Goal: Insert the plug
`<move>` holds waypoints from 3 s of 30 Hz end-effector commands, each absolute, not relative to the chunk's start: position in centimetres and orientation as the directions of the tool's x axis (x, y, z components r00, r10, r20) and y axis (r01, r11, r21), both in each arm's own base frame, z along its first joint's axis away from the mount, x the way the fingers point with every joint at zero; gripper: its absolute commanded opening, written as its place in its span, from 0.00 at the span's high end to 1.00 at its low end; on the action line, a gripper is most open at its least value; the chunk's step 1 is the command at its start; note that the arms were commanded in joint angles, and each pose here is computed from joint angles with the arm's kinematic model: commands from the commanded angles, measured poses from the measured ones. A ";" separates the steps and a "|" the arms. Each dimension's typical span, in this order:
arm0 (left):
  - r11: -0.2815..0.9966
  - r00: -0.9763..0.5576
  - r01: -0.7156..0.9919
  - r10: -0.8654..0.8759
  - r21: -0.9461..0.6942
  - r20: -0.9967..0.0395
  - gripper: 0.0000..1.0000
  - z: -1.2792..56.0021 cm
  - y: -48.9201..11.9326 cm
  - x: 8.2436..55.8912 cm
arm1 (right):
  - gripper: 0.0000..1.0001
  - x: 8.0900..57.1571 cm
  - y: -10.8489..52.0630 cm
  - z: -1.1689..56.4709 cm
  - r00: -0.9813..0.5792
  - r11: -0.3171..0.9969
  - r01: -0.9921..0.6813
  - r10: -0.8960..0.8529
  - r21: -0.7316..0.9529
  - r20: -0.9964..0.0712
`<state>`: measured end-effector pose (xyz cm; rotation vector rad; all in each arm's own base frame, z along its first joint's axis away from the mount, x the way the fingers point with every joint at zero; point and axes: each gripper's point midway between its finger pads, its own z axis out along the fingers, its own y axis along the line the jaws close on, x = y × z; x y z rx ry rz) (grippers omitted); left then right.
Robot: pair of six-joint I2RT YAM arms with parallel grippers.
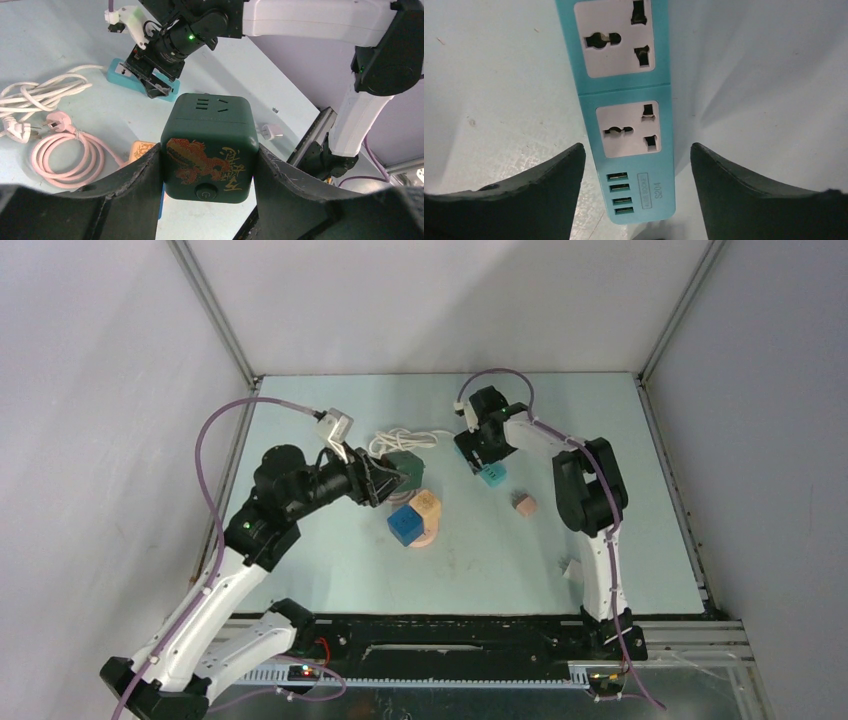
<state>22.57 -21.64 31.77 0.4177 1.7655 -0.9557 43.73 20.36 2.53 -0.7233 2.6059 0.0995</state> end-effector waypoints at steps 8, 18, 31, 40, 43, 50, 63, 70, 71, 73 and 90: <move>0.590 -0.330 0.711 -0.200 -0.382 -0.923 1.00 35.3 -21.1 21.7 | 0.56 39.4 21.2 2.1 -0.812 0.838 -0.535 -0.474 0.109 -0.342; 0.521 -0.328 0.766 -0.186 -0.376 -0.926 1.00 36.0 -22.0 20.6 | 0.55 30.0 20.8 1.8 -0.914 0.911 -0.375 -0.331 0.173 -0.237; 0.437 -0.250 0.862 -0.074 -0.257 -0.965 1.00 33.8 -23.7 20.9 | 0.12 27.4 21.3 9.3 -0.838 0.863 -0.414 -0.239 0.288 -0.490; 0.516 -0.339 0.822 0.103 -0.241 -0.935 1.00 28.4 -26.3 26.8 | 0.08 28.2 15.4 12.8 -0.789 0.868 -0.297 0.011 0.398 -0.614; 0.540 -0.415 0.810 0.253 -0.229 -0.874 1.00 24.7 -27.8 28.1 | 0.08 27.7 14.3 12.8 -0.787 0.857 -0.277 0.057 0.435 -0.614; 0.535 -0.454 0.832 0.499 -0.150 -0.738 1.00 19.4 -31.4 30.2 | 0.07 27.3 12.6 13.0 -0.764 0.861 -0.238 0.119 0.449 -0.634; 0.502 -0.420 0.865 0.747 0.022 -0.515 1.00 13.7 -34.9 33.3 | 0.07 26.9 11.1 14.0 -0.733 0.856 -0.231 0.160 0.463 -0.661; 0.479 -0.393 0.877 0.765 0.043 -0.510 1.00 13.1 -35.6 33.8 | 0.07 26.8 11.1 14.1 -0.730 0.851 -0.240 0.159 0.467 -0.664; 0.476 -0.390 0.878 0.765 0.042 -0.513 1.00 13.1 -35.7 33.8 | 0.07 26.9 11.1 14.1 -0.730 0.851 -0.241 0.159 0.468 -0.665; 0.474 -0.386 0.880 0.761 0.040 -0.521 1.00 13.1 -36.0 33.9 | 0.07 26.9 11.2 14.2 -0.728 0.849 -0.244 0.158 0.468 -0.667; 0.449 -0.351 0.893 0.748 0.040 -0.563 1.00 13.4 -38.1 34.5 | 0.08 26.8 11.0 14.1 -0.730 0.852 -0.244 0.153 0.464 -0.666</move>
